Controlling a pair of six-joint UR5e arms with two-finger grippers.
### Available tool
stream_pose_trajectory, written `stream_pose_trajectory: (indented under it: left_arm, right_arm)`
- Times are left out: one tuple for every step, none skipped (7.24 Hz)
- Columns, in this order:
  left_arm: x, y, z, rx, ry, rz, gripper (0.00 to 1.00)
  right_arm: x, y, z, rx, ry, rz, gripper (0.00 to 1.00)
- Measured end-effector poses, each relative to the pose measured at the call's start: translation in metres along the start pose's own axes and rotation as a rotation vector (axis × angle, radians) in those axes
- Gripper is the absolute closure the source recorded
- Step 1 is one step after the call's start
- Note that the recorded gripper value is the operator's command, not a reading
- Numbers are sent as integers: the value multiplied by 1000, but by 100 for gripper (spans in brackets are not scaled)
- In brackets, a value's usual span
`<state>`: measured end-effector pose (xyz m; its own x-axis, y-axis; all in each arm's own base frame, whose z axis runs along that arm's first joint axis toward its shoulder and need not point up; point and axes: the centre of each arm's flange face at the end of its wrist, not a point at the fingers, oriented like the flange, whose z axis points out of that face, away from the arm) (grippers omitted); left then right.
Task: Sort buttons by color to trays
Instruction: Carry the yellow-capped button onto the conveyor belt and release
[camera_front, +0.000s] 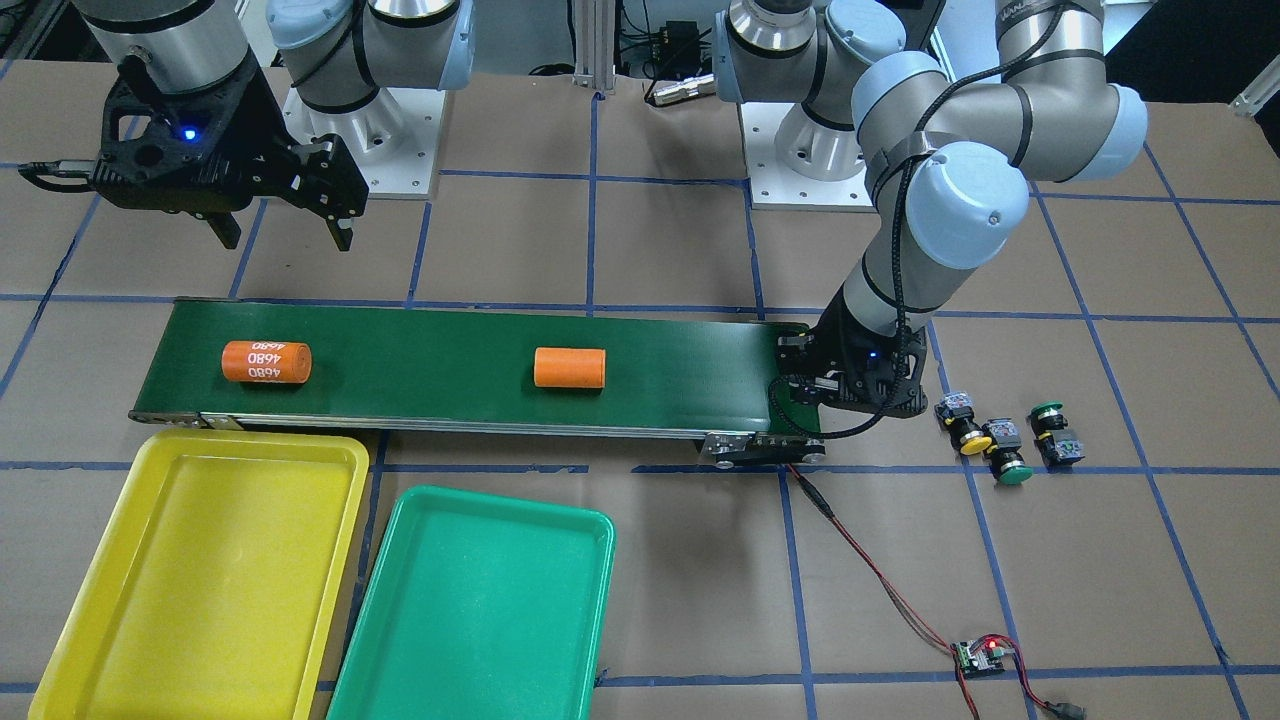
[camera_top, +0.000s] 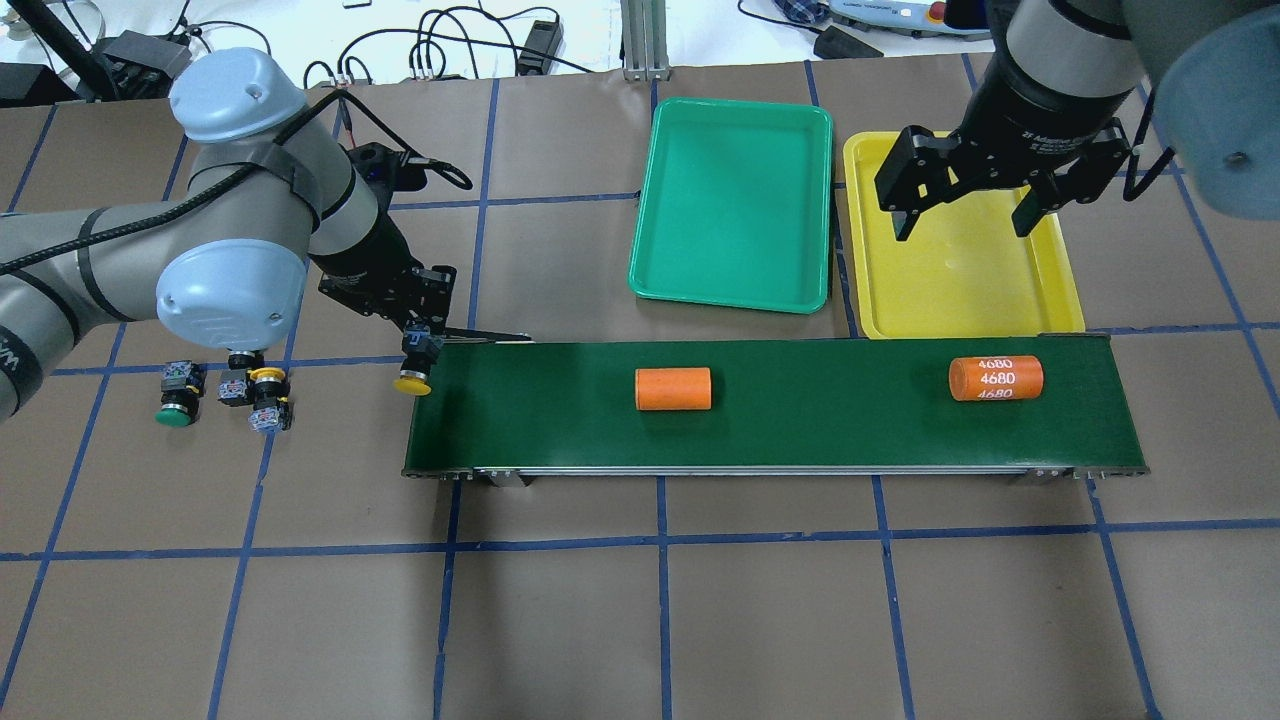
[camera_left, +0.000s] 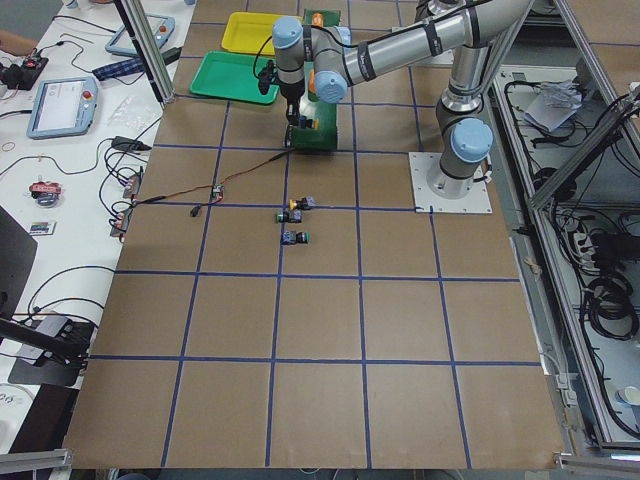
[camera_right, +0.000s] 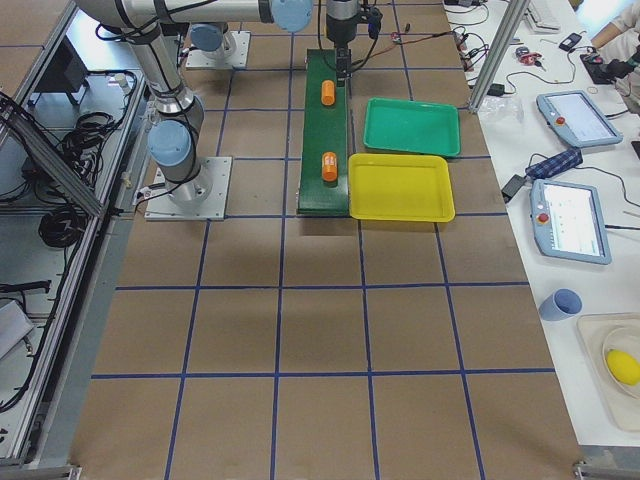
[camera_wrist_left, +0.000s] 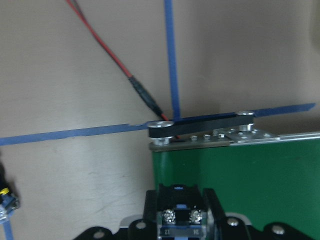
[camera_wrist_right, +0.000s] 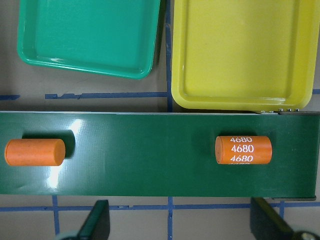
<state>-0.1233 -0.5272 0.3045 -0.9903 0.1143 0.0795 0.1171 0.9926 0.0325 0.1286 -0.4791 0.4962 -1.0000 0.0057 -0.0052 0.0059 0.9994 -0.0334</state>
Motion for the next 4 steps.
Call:
stream_pose_trajectory:
  left_arm:
    - [3, 0, 9, -19, 4, -2, 100]
    - [4, 0, 18, -37, 6, -4, 100]
    - [5, 2, 26, -51, 8, -2, 55]
    - [5, 2, 30, -58, 9, 0, 1]
  right_arm:
    - [0, 0, 0, -1, -2, 0, 0]
    - [0, 0, 1, -1, -4, 1, 0]
    - [-1, 0, 0, 0, -5, 1, 0]
    - [-1, 0, 0, 0, -6, -1, 0]
